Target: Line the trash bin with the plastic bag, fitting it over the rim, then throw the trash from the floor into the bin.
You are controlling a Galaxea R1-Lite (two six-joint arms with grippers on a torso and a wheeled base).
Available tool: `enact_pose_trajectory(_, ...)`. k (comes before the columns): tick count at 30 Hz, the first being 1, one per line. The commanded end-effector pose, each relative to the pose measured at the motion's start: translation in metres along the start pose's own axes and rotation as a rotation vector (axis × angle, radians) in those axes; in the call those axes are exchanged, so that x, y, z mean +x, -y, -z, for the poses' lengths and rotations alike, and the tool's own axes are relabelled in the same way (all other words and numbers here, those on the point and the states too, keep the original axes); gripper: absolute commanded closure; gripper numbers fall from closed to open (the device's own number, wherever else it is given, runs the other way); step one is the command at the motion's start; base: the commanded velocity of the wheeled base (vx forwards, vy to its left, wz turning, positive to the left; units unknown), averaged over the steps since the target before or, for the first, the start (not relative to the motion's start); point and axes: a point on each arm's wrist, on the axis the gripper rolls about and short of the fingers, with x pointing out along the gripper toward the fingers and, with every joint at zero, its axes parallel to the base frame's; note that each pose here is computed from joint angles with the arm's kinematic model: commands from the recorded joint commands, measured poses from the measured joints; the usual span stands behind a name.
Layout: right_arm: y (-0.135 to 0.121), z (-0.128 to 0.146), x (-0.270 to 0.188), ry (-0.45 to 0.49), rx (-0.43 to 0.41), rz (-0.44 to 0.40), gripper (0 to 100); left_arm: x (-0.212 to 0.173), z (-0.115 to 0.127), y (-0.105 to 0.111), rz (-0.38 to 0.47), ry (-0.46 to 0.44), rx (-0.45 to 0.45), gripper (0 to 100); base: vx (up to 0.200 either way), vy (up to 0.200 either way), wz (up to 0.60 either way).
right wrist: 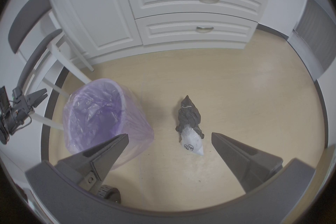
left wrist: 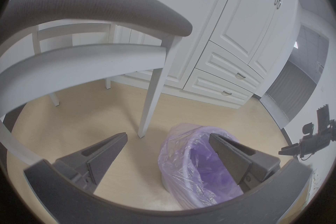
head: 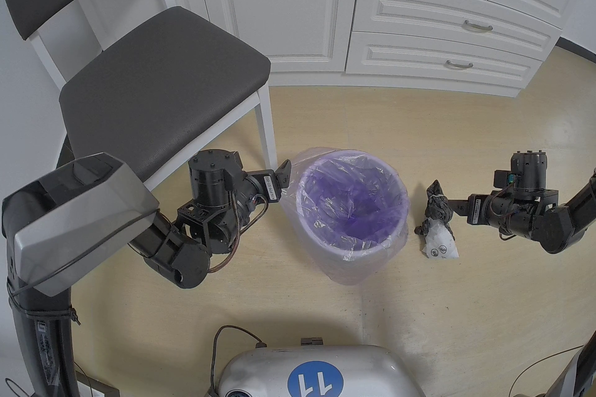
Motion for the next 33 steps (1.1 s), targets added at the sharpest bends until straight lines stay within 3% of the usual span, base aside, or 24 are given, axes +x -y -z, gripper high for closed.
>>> enact_pose_trajectory(1,0.0,-0.003,-0.015,0.039,0.032,0.001,0,-0.016,-0.019,0.006,0.016,-0.015,0.003,0,0.0,0.0,0.0)
enact_pose_trajectory(8,-0.006,-0.015,-0.039,0.098,0.03,-0.023,0,-0.045,-0.034,0.015,0.049,-0.093,0.013,0,0.0,0.0,0.0)
enact_pose_trajectory(16,-0.005,-0.023,-0.056,0.084,0.03,-0.021,0,-0.036,-0.026,0.015,0.097,0.083,-0.016,0,0.0,0.0,0.0)
enact_pose_trajectory(17,-0.005,-0.023,-0.054,0.078,0.029,-0.021,0,-0.038,-0.021,0.013,0.097,0.079,0.03,0,0.0,0.0,0.0)
enact_pose_trajectory(20,-0.006,-0.019,-0.047,0.058,0.027,-0.021,0,-0.042,-0.016,0.008,0.116,0.018,0.104,0,0.0,0.0,0.0)
enact_pose_trajectory(24,-0.006,-0.014,-0.037,0.032,0.026,-0.019,0,-0.039,-0.012,0.003,0.089,-0.104,0.127,0,0.0,0.0,0.0)
enact_pose_trajectory(29,-0.006,-0.006,-0.021,-0.01,0.026,-0.012,0,-0.014,-0.001,-0.004,0.034,-0.207,0.069,0,0.0,0.0,0.0)
enact_pose_trajectory(33,-0.005,0.0,-0.007,-0.026,0.044,-0.003,0,0.009,0.018,-0.012,-0.001,-0.226,0.046,0,0.0,0.0,0.0)
